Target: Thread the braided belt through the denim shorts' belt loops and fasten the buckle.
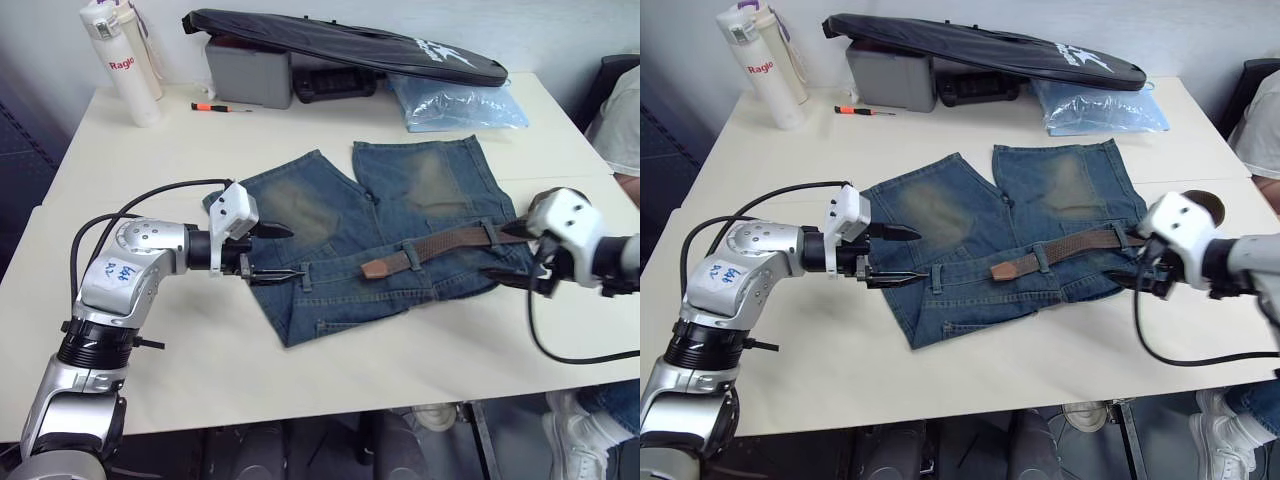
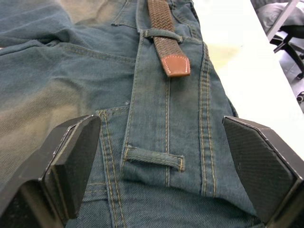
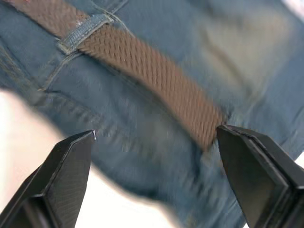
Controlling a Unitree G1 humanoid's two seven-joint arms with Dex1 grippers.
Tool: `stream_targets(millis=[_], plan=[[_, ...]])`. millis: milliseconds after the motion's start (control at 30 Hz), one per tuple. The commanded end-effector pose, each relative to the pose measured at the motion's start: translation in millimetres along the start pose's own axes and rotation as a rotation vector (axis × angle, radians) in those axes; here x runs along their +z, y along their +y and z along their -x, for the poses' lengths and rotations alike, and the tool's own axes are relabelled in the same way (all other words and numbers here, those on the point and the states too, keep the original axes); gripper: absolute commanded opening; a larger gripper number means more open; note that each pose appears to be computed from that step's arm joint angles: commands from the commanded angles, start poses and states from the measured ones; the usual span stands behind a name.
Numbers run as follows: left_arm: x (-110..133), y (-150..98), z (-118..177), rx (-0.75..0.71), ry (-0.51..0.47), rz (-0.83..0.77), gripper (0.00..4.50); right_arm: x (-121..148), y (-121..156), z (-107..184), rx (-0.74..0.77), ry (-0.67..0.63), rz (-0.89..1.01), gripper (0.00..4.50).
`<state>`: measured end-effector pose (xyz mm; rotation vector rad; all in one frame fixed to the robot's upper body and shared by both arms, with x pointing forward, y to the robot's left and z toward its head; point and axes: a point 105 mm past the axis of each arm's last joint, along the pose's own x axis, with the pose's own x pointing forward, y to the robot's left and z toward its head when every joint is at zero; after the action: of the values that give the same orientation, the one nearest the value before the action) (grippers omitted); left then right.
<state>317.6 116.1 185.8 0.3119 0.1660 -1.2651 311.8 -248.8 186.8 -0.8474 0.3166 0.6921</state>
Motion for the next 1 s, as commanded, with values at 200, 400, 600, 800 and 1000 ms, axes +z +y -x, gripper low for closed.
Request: stream_targets(millis=[200,400,600,800,1000], plan=[[14.4,-2.0,-0.3,0.010,-0.027,-0.049,4.50,23.0,12.5,-11.9,-0.013,-0.153,0.046,4.41],[23.7,-6.0,-18.2,0.002,-0.031,-0.080,4.50,51.4,30.9,10.3,0.207,-0.187,-0.184,4.41],[41.7,-9.2,-51.4,-0.042,0.003,-0.213,4.50,67.8,44.3,9.1,0.259,-0.167,-0.156,4.41],[51.8,-28.0,-94.0,-0.164,-0.003,-0.392,4.50,69.2,57.4,10.6,0.288,-0.131,-0.180,4.41],[29.9,-26.0,-124.6,-0.233,0.115,-0.683,4.50,71.3,62.0,18.8,0.239,-0.118,-0.199,4.41]])
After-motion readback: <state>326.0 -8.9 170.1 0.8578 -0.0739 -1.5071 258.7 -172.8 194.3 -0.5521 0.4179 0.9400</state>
